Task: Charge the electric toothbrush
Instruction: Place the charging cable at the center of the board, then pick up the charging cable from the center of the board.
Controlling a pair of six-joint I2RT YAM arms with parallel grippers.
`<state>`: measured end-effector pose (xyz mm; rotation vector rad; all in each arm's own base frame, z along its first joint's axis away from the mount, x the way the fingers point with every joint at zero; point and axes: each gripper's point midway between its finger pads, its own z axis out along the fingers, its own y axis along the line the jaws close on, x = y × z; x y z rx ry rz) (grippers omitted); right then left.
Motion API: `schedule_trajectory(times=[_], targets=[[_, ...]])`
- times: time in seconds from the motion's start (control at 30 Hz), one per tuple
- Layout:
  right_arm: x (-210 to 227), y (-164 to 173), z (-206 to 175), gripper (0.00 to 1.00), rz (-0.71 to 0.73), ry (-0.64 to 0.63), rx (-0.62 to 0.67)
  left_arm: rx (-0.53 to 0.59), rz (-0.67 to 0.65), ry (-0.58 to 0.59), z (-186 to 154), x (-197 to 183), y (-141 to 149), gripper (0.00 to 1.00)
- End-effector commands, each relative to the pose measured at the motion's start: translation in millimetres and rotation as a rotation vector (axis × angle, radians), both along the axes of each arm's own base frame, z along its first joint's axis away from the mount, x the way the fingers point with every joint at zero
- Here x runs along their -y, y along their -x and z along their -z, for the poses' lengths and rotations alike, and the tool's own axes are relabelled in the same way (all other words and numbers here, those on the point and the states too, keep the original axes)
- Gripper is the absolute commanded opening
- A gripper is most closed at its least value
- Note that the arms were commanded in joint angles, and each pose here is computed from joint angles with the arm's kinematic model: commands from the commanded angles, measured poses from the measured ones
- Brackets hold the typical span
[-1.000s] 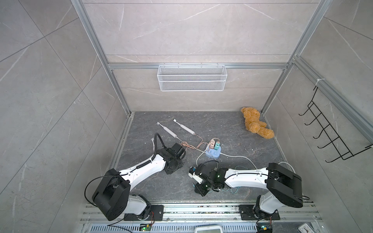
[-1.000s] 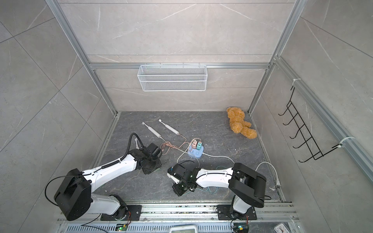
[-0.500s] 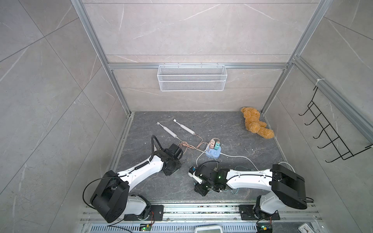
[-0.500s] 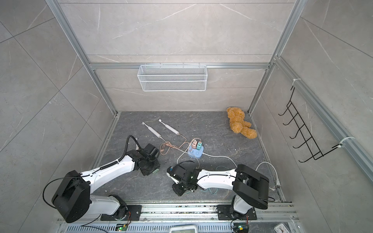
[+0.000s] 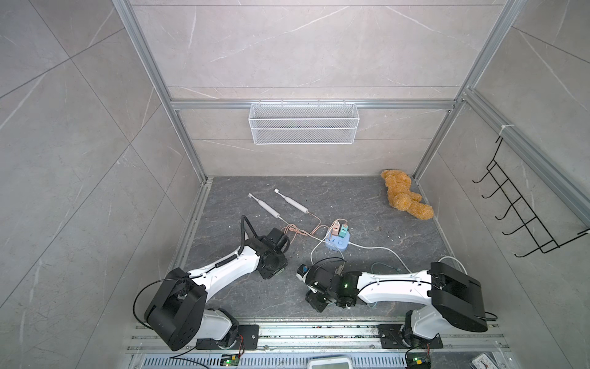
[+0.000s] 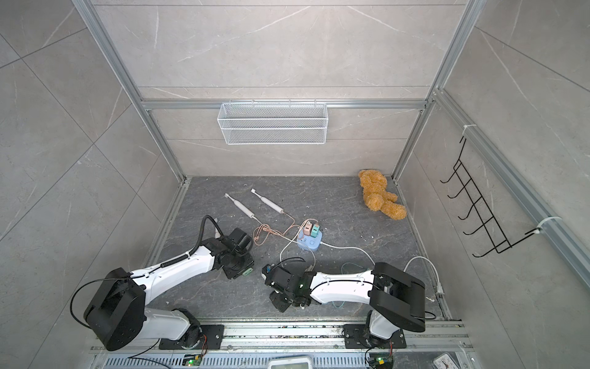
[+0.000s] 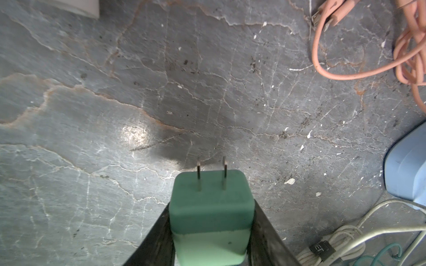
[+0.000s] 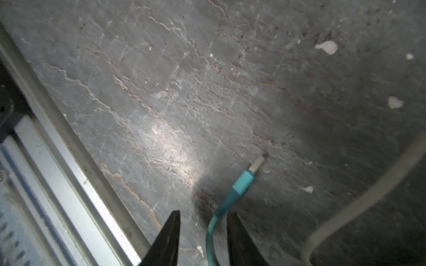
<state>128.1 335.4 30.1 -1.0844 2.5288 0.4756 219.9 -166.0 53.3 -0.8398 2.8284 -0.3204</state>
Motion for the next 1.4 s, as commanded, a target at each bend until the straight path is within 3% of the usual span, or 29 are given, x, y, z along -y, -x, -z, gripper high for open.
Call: schedule_trajectory(times=[0.0, 0.63, 0.77, 0.97, 1.07, 1.23, 1.37], targets=[[1, -19, 1, 0.36, 0.1, 0.039, 0.061, -0.009, -0.022, 0.003, 2, -2, 1, 0.0], [26, -35, 31, 0.22, 0.253, 0.208, 0.101, -0.007, -0.032, -0.008, 5, -9, 4, 0.0], [26, -33, 38, 0.13, 0.241, 0.216, 0.096, -0.013, -0.031, -0.009, 6, -8, 4, 0.0], [16, -29, 24, 0.01, 0.19, 0.135, 0.089, -0.006, -0.048, -0.009, 3, -13, 6, 0.0], [6, -22, 14, 0.0, 0.132, 0.055, 0.077, -0.007, -0.058, -0.002, 1, -14, 6, 0.0], [-21, 2, -17, 0.0, -0.001, -0.21, 0.012, -0.062, -0.06, 0.022, 7, -9, 13, 0.0], [-31, 17, -30, 0.0, -0.078, -0.336, -0.035, -0.121, -0.088, 0.015, 16, -11, 24, 0.0]])
